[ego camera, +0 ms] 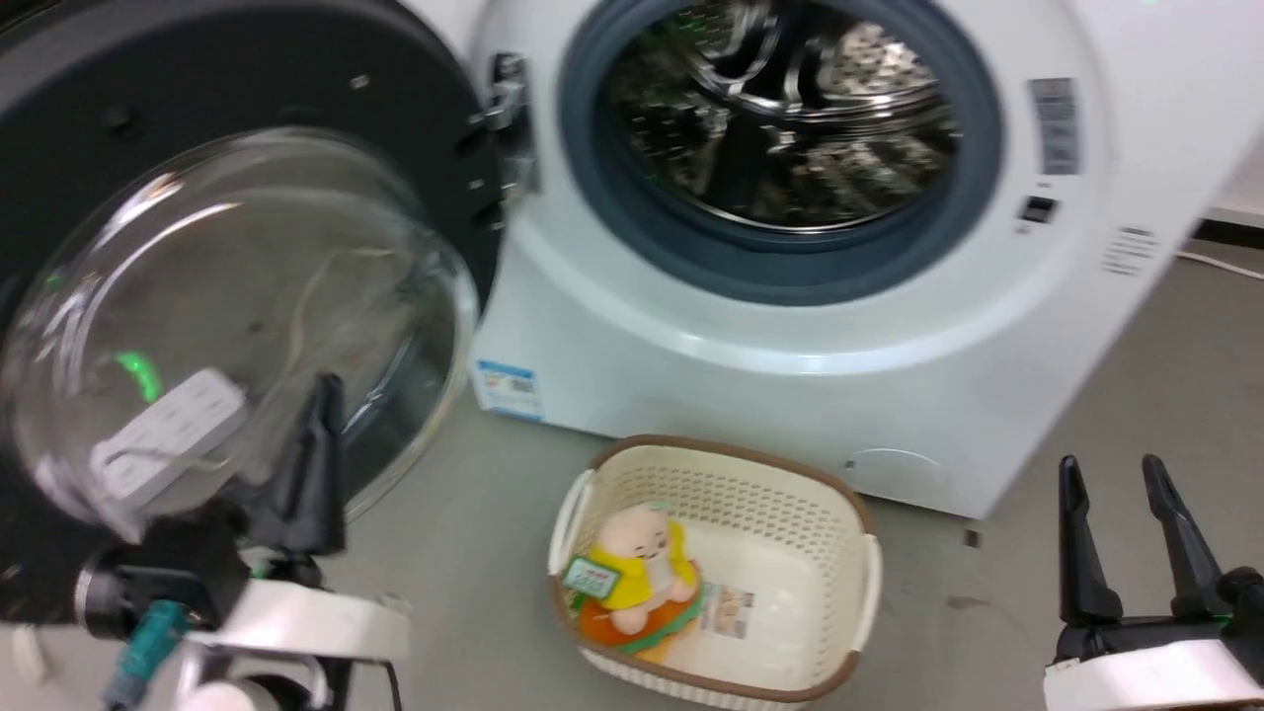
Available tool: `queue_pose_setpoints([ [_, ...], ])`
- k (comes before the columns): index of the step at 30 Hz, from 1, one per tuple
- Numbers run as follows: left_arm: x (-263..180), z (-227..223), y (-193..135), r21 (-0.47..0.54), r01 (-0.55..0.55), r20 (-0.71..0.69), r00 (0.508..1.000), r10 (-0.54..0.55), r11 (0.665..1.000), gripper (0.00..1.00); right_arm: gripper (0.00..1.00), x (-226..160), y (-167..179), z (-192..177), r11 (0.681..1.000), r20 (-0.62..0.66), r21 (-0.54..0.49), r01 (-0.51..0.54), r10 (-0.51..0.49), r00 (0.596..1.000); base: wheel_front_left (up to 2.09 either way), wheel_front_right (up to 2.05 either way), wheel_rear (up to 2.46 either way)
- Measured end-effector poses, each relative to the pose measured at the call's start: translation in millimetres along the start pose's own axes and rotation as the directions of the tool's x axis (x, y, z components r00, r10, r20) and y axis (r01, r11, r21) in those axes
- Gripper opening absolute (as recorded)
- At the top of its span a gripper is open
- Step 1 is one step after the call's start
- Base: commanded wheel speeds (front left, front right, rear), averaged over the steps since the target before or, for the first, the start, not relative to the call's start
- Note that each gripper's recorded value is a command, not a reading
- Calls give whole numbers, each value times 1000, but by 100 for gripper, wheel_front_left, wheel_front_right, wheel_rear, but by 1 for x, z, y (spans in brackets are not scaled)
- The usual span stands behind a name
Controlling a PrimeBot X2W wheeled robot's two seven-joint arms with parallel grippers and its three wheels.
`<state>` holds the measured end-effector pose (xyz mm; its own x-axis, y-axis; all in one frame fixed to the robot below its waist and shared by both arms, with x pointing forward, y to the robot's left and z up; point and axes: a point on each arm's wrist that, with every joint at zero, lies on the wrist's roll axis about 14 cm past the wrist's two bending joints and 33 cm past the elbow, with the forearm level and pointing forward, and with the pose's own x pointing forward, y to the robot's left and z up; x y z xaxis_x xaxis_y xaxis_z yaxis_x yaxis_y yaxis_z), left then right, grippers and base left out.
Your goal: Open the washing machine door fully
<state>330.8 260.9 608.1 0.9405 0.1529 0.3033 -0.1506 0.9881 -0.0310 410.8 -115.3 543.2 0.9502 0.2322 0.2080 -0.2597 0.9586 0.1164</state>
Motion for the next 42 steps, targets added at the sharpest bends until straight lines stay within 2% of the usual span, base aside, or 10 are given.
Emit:
queue_pose_setpoints([
  [5,1,-23,-41,-66,94,-40,995,-97,993,0,100,-16,-20,16,998,36,-15,65,-65,997,0,0,0],
  [13,0,-48,-85,-140,190,-73,977,-201,972,0,100,-41,-45,29,988,60,-35,151,-149,987,0,0,0],
  [14,-1,-51,-91,-145,205,-77,973,-218,968,31,100,-44,-47,29,986,60,-33,161,-158,986,0,0,0],
  [15,-2,-53,-96,-150,214,-81,970,-227,965,97,100,-47,-50,29,985,58,-31,170,-168,984,0,0,0],
  [16,-2,-55,-101,-154,221,-85,968,-236,963,100,100,-50,-52,28,983,53,-31,178,-177,983,0,0,0],
  [22,-8,-70,-116,-147,250,-124,955,-269,957,100,100,-62,-56,22,979,27,-26,200,-199,980,0,0,0],
  [31,-17,-82,-114,-95,244,-164,953,-257,965,100,100,-65,-54,17,980,10,-22,195,-195,981,0,0,0],
  [42,-18,-82,-110,-91,225,-166,957,-237,970,100,100,-64,-51,15,982,5,-19,186,-186,983,0,0,0],
])
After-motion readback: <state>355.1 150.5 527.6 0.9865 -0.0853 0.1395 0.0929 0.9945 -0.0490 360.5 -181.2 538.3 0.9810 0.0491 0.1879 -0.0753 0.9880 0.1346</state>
